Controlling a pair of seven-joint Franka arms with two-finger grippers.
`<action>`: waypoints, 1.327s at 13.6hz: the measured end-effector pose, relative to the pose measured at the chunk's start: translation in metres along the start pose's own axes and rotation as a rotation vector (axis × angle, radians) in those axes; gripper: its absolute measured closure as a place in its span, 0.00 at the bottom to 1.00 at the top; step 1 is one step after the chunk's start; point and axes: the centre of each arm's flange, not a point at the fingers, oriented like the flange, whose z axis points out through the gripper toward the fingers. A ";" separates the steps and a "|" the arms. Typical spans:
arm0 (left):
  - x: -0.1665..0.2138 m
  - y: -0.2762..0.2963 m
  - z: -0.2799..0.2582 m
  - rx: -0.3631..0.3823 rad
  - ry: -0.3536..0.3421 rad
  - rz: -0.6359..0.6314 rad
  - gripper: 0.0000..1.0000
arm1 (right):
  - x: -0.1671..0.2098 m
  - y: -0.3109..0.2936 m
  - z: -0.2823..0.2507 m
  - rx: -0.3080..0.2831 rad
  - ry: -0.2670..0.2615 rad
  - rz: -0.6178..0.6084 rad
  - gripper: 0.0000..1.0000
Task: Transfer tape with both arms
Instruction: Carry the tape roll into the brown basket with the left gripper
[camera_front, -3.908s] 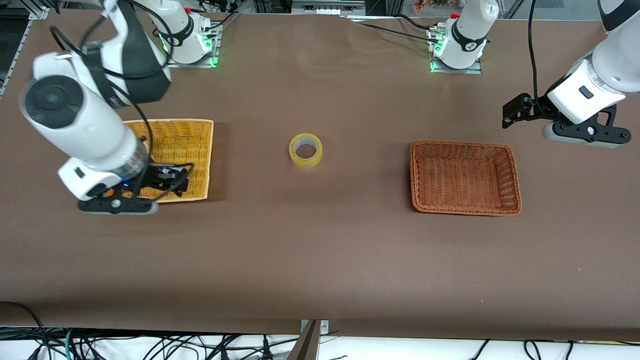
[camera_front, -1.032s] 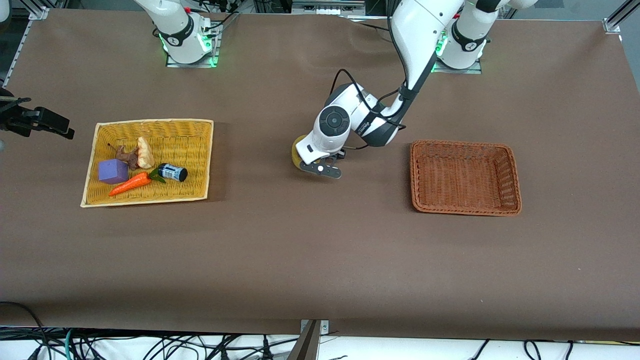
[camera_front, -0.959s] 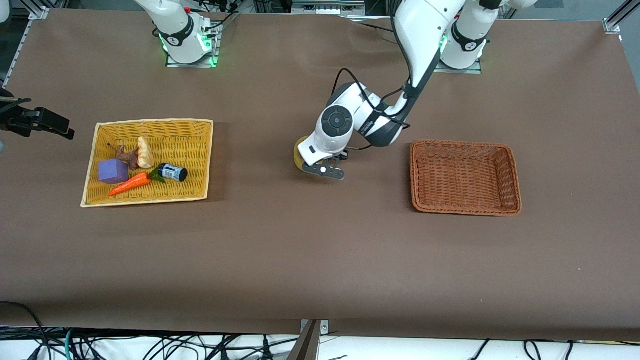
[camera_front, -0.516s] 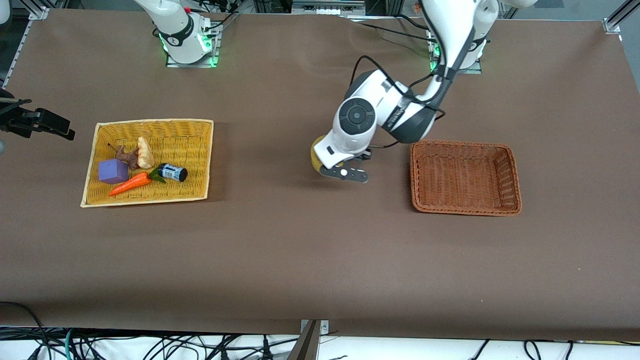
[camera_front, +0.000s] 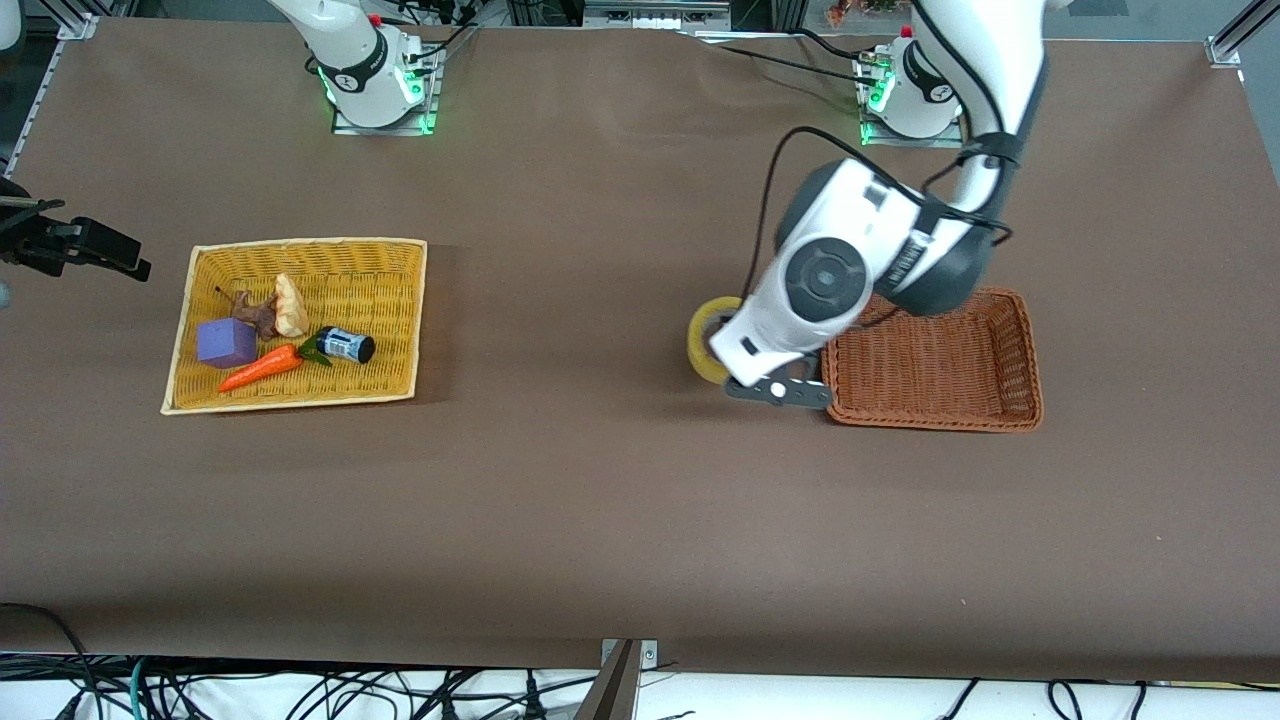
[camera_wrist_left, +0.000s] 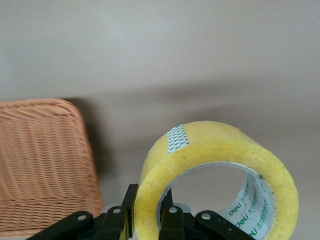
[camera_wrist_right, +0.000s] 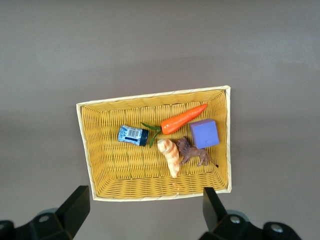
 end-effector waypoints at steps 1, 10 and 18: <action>0.008 -0.031 -0.001 -0.003 -0.019 0.014 0.78 | 0.000 0.000 0.000 0.000 0.000 0.000 0.00; 0.014 -0.206 0.078 0.109 -0.279 0.037 0.78 | 0.000 -0.001 0.000 0.000 0.000 -0.002 0.00; 0.008 -0.230 0.151 0.154 -0.241 0.117 0.63 | 0.000 -0.002 0.000 0.000 0.000 -0.004 0.00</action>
